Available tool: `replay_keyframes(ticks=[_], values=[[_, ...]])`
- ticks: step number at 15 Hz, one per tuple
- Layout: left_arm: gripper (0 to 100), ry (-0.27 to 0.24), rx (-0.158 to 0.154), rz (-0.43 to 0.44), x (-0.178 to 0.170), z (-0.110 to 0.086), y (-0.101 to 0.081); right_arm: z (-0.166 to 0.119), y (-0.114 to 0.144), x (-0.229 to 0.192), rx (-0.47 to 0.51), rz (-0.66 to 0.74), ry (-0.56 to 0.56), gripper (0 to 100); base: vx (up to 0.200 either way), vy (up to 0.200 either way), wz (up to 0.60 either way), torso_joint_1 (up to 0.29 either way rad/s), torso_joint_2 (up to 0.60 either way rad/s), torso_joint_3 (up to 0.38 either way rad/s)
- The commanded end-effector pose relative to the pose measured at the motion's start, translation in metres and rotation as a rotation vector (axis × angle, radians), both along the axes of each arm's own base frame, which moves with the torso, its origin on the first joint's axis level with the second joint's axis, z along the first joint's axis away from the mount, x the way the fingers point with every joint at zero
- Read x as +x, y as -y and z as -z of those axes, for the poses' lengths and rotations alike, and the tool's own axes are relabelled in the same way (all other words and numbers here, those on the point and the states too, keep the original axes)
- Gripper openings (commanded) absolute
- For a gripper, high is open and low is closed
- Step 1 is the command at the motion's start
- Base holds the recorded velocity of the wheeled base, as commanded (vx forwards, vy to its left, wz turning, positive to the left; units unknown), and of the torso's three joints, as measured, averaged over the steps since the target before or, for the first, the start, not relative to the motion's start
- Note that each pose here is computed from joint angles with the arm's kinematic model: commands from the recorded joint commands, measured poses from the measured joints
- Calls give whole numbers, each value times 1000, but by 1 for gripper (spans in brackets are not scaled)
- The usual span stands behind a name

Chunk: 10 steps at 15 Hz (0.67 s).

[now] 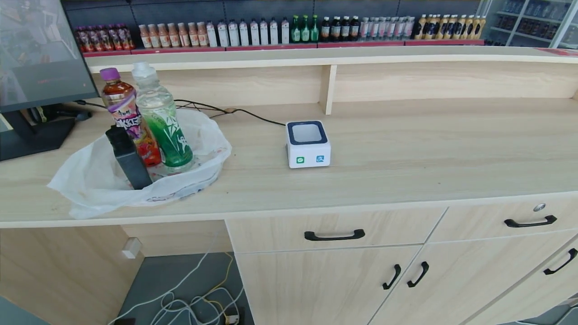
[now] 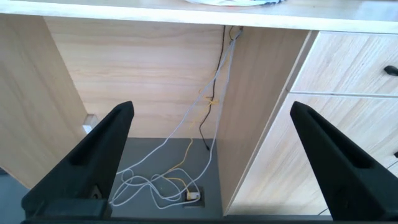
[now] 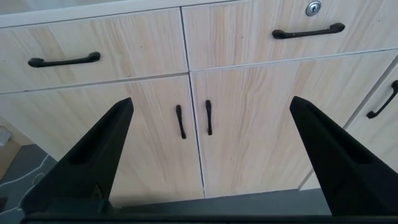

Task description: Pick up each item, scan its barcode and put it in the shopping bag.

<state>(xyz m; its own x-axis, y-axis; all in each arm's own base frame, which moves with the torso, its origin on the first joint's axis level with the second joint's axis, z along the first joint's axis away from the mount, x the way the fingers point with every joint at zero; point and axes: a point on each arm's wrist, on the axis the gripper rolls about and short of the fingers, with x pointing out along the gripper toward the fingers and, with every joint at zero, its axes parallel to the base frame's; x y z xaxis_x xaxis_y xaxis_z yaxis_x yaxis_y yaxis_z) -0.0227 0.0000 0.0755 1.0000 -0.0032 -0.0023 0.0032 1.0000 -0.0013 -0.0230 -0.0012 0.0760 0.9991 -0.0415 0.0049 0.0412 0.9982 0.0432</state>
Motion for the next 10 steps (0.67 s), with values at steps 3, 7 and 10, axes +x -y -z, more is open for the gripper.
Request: replay_keyframes(ticks=[3, 7, 10], values=[[100, 1, 0, 0, 0, 0, 0, 0, 0, 0, 0, 0, 0, 100, 0, 0, 0, 0, 0, 0], [100, 1, 0, 0, 0, 0, 0, 0, 0, 0, -5, -2, 0, 100, 0, 0, 0, 0, 0, 0], [100, 1, 0, 0, 0, 0, 0, 0, 0, 0, -5, -3, 0, 100, 0, 0, 0, 0, 0, 0]])
